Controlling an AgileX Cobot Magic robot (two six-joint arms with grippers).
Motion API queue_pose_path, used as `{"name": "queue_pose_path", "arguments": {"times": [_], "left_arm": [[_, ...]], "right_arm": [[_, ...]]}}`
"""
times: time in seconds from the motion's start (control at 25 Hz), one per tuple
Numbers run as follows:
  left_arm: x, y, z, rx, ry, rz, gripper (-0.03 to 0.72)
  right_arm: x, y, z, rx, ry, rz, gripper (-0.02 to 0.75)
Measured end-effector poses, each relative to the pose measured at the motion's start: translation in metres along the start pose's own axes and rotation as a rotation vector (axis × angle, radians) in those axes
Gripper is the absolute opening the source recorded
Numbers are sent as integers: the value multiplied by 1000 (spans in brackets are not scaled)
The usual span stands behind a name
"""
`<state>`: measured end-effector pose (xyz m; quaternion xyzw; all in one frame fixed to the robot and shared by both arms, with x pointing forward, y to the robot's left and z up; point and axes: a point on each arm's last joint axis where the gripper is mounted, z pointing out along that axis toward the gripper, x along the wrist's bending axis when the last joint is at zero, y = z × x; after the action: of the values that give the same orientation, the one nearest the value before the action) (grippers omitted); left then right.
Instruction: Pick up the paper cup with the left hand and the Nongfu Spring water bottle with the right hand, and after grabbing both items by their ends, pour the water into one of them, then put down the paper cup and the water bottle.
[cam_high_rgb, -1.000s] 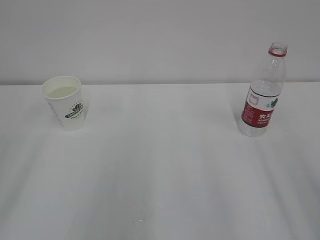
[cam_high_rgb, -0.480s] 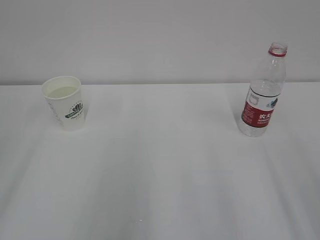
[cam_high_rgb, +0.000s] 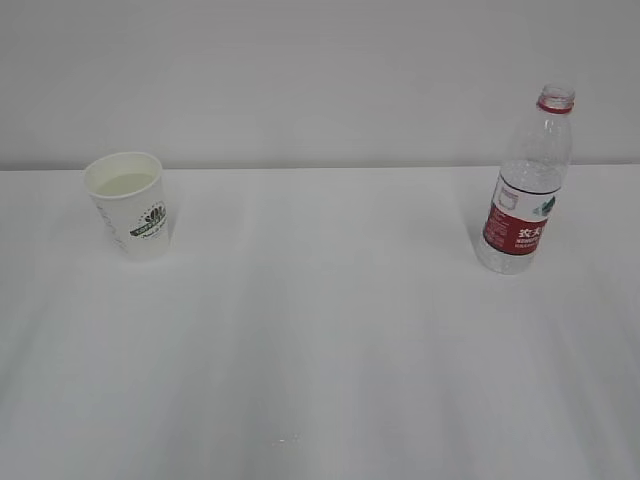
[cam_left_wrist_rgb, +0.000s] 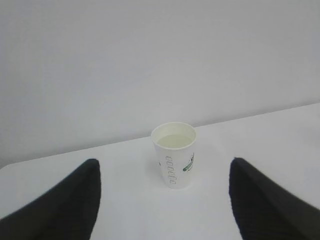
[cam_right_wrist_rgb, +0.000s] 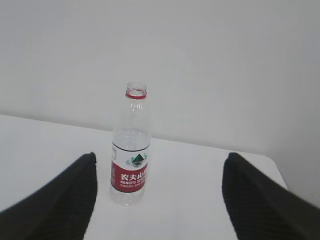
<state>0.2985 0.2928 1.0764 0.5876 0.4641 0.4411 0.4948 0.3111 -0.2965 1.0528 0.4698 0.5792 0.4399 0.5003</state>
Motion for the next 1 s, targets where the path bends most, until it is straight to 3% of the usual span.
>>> {"name": "queue_pose_path", "arguments": {"times": [0.44,0.76,1.0], "left_arm": [[3,19,-30,56,1,-7,571],[-3,16,-39,186,-77,-8,553],[-6,4,-44,313,-107,-20,552]], "right_arm": [[-5,5,-28,76,-21,20,556],[-2,9,-59,140,40,-8,556],[0,3,-74,253,82,7,556]]}}
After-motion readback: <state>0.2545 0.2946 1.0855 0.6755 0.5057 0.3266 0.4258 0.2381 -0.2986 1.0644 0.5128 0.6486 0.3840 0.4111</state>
